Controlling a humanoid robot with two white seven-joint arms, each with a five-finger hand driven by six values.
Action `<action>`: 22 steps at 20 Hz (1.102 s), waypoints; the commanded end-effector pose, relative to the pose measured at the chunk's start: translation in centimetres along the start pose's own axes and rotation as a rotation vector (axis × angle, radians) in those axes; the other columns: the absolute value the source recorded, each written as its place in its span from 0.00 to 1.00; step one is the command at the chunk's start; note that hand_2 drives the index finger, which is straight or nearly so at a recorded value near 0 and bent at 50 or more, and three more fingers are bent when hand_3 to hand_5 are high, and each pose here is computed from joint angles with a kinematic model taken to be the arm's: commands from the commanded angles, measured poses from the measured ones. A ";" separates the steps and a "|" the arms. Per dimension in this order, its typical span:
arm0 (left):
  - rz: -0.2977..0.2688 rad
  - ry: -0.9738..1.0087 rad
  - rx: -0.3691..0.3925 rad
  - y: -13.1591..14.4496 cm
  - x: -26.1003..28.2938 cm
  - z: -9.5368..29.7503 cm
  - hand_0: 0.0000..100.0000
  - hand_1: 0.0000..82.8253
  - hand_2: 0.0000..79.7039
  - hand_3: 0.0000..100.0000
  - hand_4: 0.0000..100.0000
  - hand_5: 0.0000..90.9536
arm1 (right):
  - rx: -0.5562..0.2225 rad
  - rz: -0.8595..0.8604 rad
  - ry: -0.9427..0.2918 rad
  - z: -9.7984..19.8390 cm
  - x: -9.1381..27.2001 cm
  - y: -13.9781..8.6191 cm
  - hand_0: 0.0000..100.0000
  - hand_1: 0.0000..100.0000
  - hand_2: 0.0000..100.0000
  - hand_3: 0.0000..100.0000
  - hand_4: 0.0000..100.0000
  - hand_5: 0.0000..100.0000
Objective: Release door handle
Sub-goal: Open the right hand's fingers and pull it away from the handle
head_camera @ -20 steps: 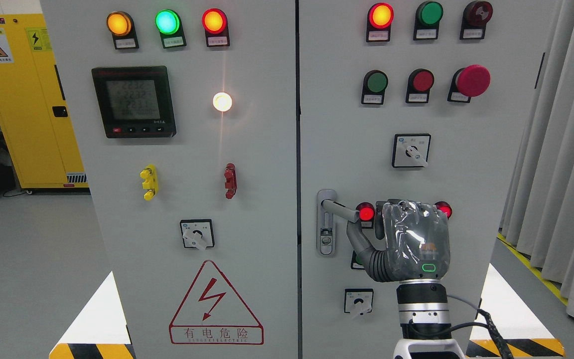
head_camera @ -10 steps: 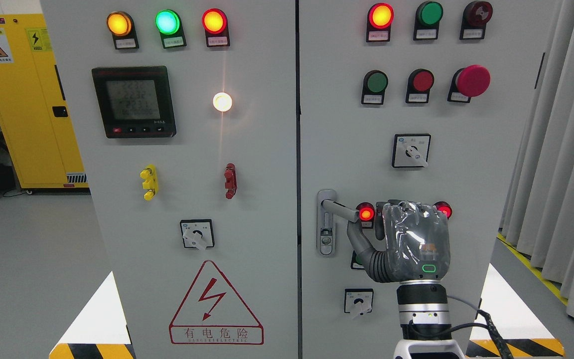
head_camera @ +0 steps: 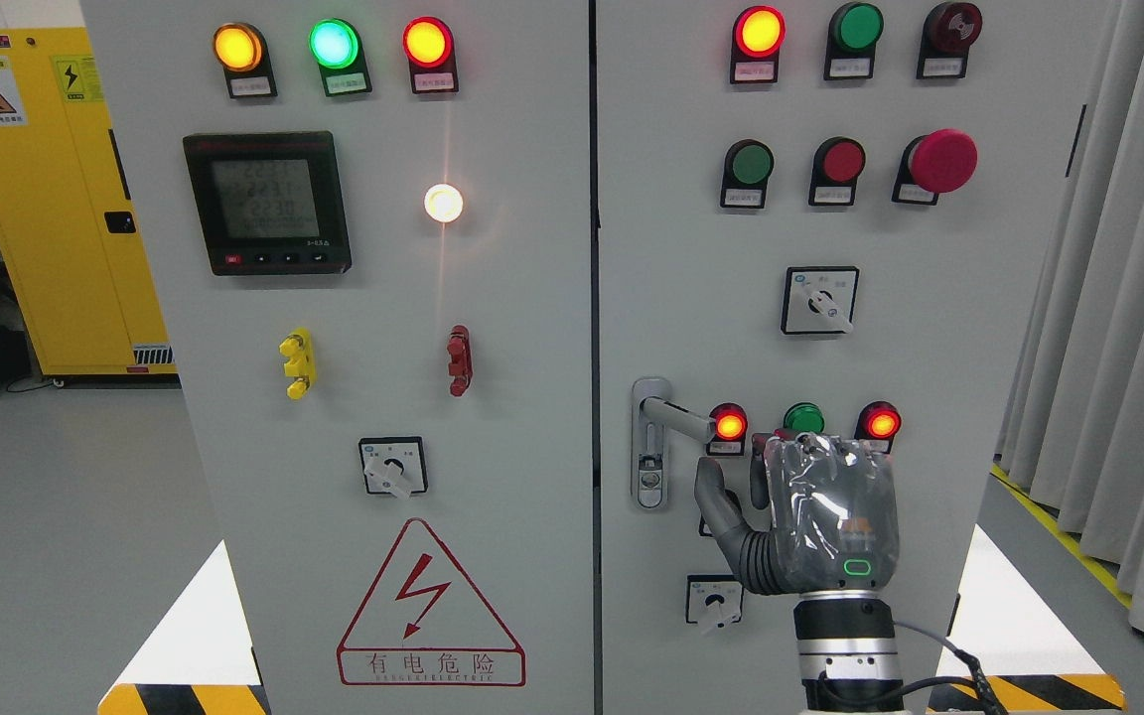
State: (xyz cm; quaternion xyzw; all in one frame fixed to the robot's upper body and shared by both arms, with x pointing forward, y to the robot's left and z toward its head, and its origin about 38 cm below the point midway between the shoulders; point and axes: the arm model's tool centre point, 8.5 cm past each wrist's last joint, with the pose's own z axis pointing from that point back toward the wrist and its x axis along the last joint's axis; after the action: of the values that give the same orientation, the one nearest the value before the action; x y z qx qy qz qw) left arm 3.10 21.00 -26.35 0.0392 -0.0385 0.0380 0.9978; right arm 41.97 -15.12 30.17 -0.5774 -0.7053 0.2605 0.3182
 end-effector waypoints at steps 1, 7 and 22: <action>0.001 -0.012 -0.003 -0.1 0.4 0.0 0.12 0.67 0.00 0.00 0.00 0.00 | -0.028 0.012 0.016 2.0 -1.4 -1.3 0.54 0.36 0.82 1.00 1.00 1.00; 0.001 -0.012 -0.003 -0.1 0.4 0.0 0.12 0.67 0.00 0.00 0.00 0.00 | -0.012 0.017 0.021 4.1 -2.4 -1.6 0.58 0.28 0.34 0.54 0.58 0.50; 0.000 -0.012 -0.001 0.0 0.4 0.0 0.12 0.67 0.00 0.00 0.00 0.00 | -0.072 -0.005 -0.002 4.2 -3.1 -2.7 0.49 0.27 0.00 0.00 0.00 0.00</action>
State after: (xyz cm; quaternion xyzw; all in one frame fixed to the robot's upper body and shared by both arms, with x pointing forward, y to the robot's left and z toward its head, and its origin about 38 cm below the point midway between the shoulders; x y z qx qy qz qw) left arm 3.10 21.00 -26.35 0.0391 -0.0385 0.0378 0.9978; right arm 37.89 -17.86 27.94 -0.5818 -0.7123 0.2521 0.3011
